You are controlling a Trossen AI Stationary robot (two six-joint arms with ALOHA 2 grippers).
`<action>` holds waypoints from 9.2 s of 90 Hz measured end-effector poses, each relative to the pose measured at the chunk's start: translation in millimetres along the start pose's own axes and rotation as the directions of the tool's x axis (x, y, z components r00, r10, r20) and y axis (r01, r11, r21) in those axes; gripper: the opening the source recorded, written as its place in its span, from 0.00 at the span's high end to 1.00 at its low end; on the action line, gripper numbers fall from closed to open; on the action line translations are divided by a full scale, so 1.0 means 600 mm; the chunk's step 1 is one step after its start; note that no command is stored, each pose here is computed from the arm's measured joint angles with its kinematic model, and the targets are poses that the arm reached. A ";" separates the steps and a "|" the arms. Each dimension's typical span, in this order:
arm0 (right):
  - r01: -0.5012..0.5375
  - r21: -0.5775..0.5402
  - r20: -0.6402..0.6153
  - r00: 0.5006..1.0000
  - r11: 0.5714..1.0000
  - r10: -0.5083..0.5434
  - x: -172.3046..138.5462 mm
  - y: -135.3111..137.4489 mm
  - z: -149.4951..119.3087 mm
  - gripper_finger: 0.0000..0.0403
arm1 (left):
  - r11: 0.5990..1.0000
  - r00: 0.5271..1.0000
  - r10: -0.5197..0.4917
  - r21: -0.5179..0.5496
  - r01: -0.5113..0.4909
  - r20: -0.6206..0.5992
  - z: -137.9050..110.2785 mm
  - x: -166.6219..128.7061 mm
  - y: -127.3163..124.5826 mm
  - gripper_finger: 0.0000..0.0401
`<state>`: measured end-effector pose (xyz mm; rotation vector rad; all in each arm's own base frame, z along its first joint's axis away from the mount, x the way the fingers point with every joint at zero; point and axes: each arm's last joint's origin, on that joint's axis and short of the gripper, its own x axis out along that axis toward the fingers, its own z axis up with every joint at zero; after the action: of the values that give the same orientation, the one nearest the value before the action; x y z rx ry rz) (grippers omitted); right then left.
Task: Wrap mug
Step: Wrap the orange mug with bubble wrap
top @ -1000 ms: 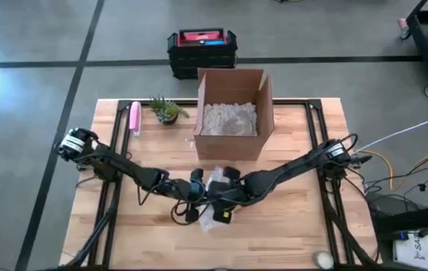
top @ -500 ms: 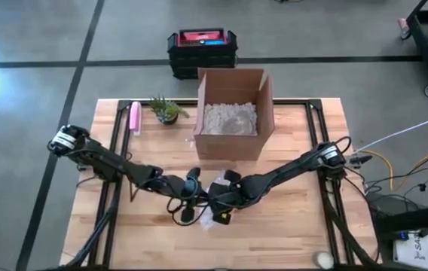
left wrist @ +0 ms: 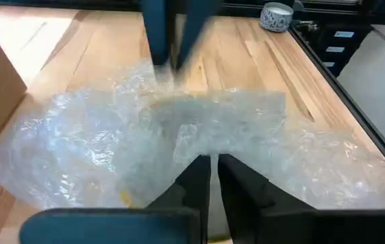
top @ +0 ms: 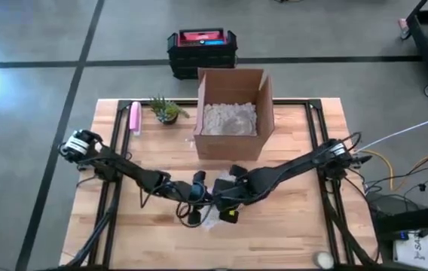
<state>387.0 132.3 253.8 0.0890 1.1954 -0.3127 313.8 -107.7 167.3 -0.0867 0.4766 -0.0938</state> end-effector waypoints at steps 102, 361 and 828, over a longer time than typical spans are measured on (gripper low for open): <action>-0.009 0.053 0.144 0.990 0.999 0.002 0.040 0.015 -0.042 0.98 | 1.000 1.000 -0.003 -0.005 0.003 0.017 0.005 -0.005 0.001 0.95; -0.013 -0.042 0.099 0.995 0.999 0.017 0.020 0.015 0.006 0.98 | 0.988 0.991 -0.078 0.123 0.091 -0.113 0.032 0.016 -0.030 0.95; 0.026 0.058 0.107 0.994 0.998 -0.032 0.036 0.092 -0.067 0.98 | 0.991 0.988 -0.135 0.012 0.136 -0.068 0.033 0.062 -0.020 0.95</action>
<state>373.9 190.2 213.8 0.1031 1.0820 -0.3721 355.0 -122.4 169.4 -0.1003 0.5364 -0.2347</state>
